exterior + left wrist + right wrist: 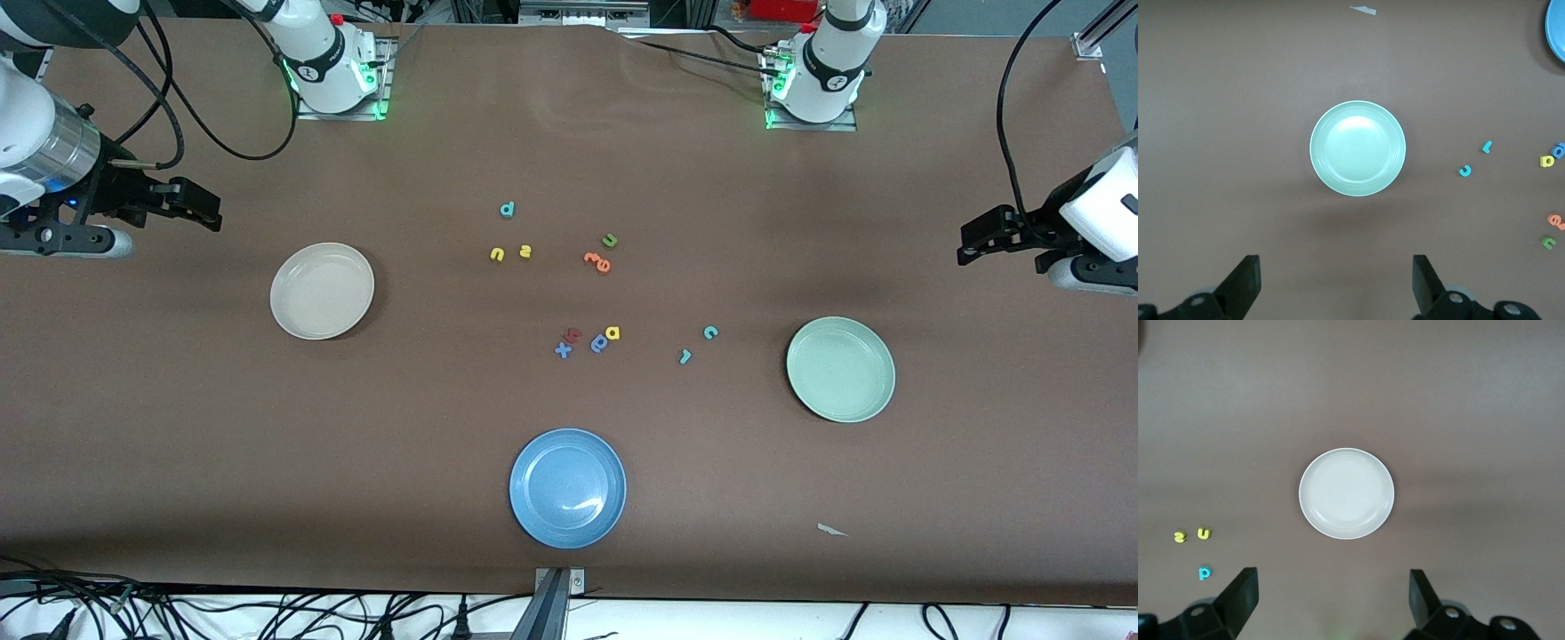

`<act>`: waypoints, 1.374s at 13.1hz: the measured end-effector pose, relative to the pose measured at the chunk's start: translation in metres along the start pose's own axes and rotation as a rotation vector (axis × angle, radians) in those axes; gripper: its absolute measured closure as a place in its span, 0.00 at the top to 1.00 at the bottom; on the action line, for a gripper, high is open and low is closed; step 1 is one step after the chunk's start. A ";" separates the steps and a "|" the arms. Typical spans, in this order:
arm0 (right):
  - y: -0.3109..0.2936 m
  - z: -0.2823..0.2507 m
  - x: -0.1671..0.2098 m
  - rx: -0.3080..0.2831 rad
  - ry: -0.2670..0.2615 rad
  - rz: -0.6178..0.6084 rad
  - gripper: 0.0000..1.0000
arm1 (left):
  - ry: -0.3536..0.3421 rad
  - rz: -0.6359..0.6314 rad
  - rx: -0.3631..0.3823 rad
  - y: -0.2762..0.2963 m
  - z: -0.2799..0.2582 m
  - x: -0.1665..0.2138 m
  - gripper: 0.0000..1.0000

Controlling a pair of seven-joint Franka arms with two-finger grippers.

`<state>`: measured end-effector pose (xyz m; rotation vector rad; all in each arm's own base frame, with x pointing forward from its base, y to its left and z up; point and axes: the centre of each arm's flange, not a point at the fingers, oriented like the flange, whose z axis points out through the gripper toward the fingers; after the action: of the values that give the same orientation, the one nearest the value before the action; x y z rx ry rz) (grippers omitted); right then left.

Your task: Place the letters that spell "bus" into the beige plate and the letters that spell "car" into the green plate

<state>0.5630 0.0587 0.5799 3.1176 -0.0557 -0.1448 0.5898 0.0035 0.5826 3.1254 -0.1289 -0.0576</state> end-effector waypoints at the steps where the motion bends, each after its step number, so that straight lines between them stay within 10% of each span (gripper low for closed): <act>1: 0.000 0.000 0.000 0.003 0.001 0.001 1.00 | 0.000 -0.002 0.000 -0.001 0.000 0.000 1.00; 18: 0.001 -0.001 0.001 0.008 0.005 0.003 1.00 | -0.016 -0.055 -0.004 -0.032 0.008 -0.004 1.00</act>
<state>0.5638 0.0580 0.5809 3.1257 -0.0604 -0.1376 0.5883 0.0361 0.5741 3.1253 -0.0424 -0.0835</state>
